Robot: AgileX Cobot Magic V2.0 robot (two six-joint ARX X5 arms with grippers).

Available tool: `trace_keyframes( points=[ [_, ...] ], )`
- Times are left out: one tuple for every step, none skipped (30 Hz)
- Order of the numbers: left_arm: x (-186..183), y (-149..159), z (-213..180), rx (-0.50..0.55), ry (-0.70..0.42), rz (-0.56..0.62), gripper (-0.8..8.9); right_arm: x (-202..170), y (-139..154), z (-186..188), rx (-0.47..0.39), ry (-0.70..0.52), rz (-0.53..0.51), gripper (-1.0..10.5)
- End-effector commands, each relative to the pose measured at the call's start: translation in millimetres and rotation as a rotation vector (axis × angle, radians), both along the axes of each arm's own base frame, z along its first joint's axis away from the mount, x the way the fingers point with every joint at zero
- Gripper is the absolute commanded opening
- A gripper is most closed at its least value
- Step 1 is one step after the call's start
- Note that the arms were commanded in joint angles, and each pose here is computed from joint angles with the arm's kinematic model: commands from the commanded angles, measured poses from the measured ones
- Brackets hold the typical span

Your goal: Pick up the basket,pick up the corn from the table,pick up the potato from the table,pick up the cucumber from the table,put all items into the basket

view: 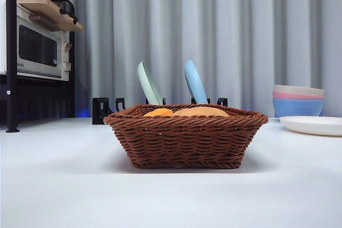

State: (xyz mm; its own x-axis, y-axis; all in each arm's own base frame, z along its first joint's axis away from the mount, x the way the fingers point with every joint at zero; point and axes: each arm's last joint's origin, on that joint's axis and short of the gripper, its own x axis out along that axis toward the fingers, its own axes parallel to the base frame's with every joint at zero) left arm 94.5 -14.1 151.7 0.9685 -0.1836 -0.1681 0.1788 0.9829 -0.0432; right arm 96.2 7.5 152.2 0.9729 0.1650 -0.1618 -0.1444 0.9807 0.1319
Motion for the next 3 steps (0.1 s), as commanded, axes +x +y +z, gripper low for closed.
trace_keyframes(
  points=[
    [0.6,0.2,-4.6,0.004,0.011,0.004,-0.03,0.3,0.0,-4.5,0.008,0.023,-0.004,0.0],
    [0.6,0.2,-4.6,0.004,0.011,0.004,-0.03,0.3,0.0,-4.5,0.008,0.023,-0.004,0.0],
    [0.6,0.2,-4.6,0.004,0.011,0.004,-0.03,0.3,0.0,-4.5,0.008,0.023,-0.004,0.0]
  ],
)
